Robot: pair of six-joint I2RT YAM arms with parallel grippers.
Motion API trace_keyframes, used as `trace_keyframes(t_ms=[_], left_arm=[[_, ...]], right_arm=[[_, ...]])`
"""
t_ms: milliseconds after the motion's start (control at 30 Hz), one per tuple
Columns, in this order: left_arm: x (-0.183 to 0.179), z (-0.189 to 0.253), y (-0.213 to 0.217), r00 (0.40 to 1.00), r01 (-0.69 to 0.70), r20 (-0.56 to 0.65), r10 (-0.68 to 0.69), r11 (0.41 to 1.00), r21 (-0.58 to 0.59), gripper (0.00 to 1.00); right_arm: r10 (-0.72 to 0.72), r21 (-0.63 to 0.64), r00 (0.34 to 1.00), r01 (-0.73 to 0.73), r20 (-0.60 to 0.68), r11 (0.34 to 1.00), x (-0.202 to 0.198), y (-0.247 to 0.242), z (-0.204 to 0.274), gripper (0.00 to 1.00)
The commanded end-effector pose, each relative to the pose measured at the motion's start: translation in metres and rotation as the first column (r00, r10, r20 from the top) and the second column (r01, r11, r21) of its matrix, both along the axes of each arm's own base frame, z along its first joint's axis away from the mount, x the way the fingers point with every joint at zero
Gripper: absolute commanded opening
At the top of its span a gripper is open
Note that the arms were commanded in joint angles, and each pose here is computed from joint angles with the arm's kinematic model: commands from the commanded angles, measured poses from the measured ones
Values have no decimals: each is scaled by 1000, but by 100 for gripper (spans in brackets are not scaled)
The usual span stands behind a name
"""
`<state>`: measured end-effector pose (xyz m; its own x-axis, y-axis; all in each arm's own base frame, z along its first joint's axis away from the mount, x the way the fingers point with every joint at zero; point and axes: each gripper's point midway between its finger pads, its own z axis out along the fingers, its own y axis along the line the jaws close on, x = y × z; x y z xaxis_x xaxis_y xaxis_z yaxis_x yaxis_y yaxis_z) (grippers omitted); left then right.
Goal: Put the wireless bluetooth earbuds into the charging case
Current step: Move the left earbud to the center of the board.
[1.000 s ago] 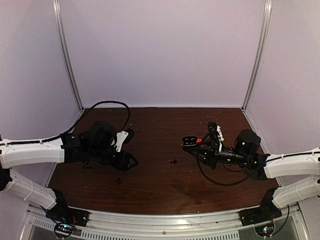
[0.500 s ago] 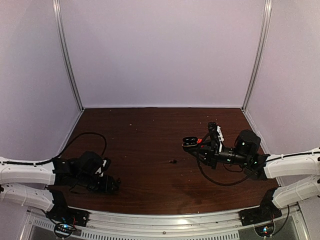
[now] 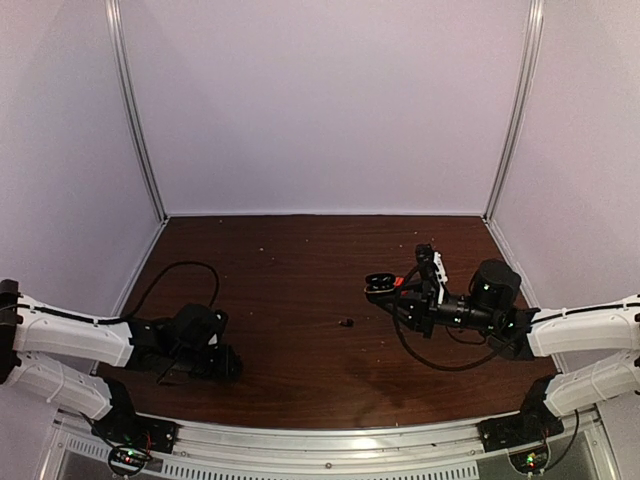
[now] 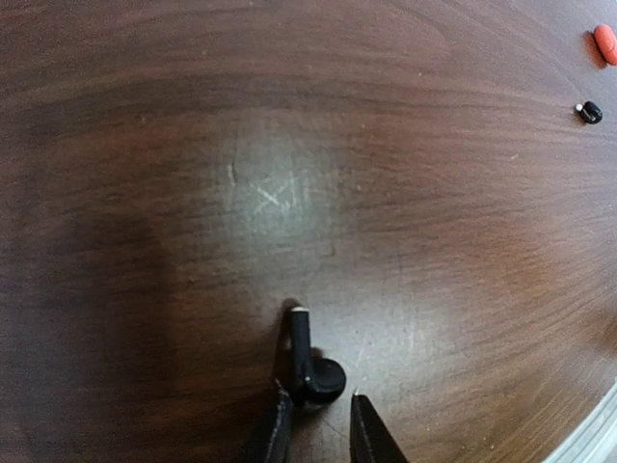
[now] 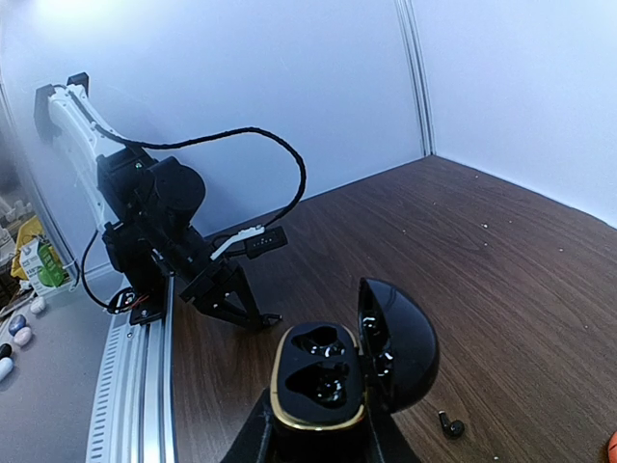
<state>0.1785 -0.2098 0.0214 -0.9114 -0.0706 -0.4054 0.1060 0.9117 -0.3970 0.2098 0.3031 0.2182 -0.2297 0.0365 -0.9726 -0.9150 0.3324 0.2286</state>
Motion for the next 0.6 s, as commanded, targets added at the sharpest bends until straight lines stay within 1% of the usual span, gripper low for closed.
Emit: trace_keyframes(t_ms=[0,167,267,433,567], left_arm=[[17,4,-2,997,-13,78,11,1000,26,23],[26,3,-8,994,17,107,-24,997,70,22],[32,-1,-13,991,58,111,-71,991,117,22],[48,0,-31,972,164,135,-194,966,201,21],[65,3,-51,935,266,165,-313,929,256,20]], right_arm=[[-9,2,1000,8,16,1000,2,-2,2,0],[-10,-1,1000,10,14,1000,2,-2,1,0],[-12,-5,1000,12,16,1000,2,-3,1,0],[-15,-9,1000,15,16,1000,2,-4,0,0],[-21,-9,1000,21,16,1000,2,-6,0,0]])
